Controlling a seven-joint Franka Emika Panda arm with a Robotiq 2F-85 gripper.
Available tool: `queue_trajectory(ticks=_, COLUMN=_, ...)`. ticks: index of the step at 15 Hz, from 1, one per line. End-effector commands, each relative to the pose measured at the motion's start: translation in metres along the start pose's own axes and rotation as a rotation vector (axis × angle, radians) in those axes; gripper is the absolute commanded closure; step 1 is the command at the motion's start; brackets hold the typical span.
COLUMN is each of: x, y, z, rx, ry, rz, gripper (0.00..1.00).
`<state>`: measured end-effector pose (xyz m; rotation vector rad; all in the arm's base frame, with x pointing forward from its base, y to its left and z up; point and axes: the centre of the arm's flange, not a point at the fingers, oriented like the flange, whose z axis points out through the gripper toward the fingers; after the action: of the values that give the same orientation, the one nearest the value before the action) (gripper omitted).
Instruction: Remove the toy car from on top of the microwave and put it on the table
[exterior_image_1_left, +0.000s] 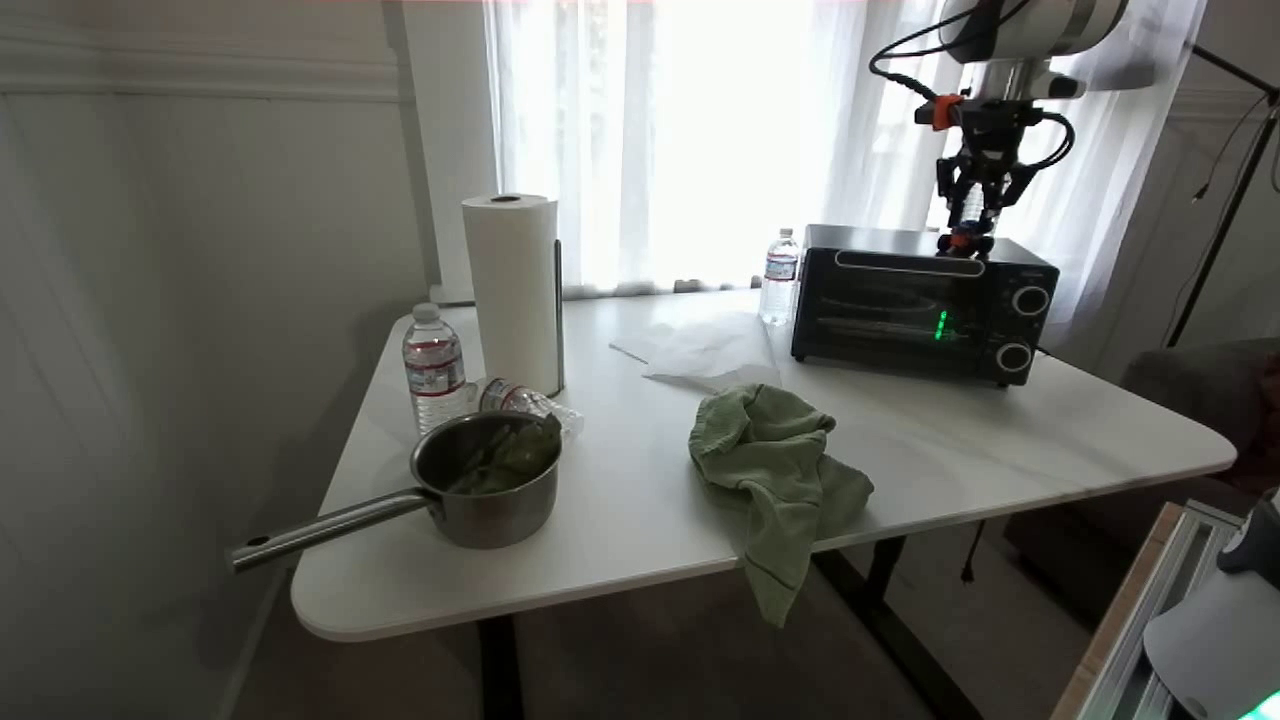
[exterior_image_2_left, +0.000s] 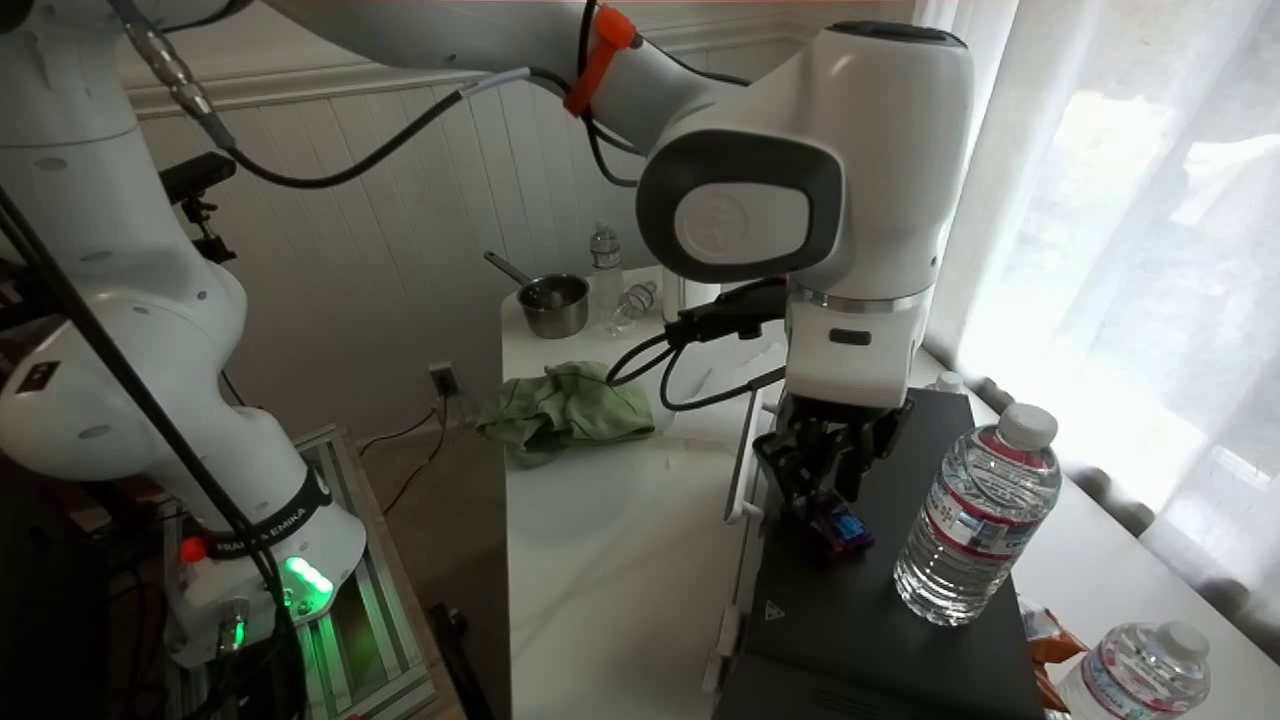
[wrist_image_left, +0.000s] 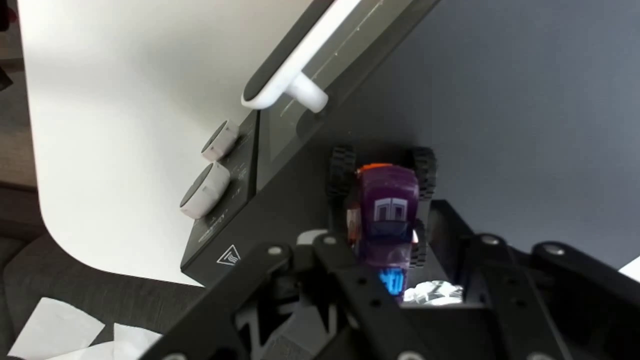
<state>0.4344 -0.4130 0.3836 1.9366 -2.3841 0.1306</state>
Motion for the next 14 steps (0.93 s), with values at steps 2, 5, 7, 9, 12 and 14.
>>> queue_trajectory(ticks=2, x=0.000, y=-0.001, z=-0.005, rx=0.018, ry=0.025, rz=0.024, gripper=0.90)
queue_trajectory(ticks=5, x=0.000, y=0.014, z=-0.030, rx=0.088, ry=0.043, rz=0.023, gripper=0.93)
queue_trajectory(ticks=7, x=-0.004, y=0.021, z=-0.051, rx=0.140, ry=0.054, rz=-0.007, gripper=0.93)
queue_trajectory(ticks=9, x=-0.018, y=0.029, z=-0.075, rx=0.178, ry=0.058, rz=-0.075, gripper=0.93)
queue_trajectory(ticks=12, x=-0.060, y=0.044, z=-0.107, rx=0.233, ry=0.066, rz=-0.244, gripper=0.93)
queue_trajectory(ticks=14, x=-0.094, y=0.053, z=-0.124, rx=0.265, ry=0.077, rz=-0.347, gripper=0.93)
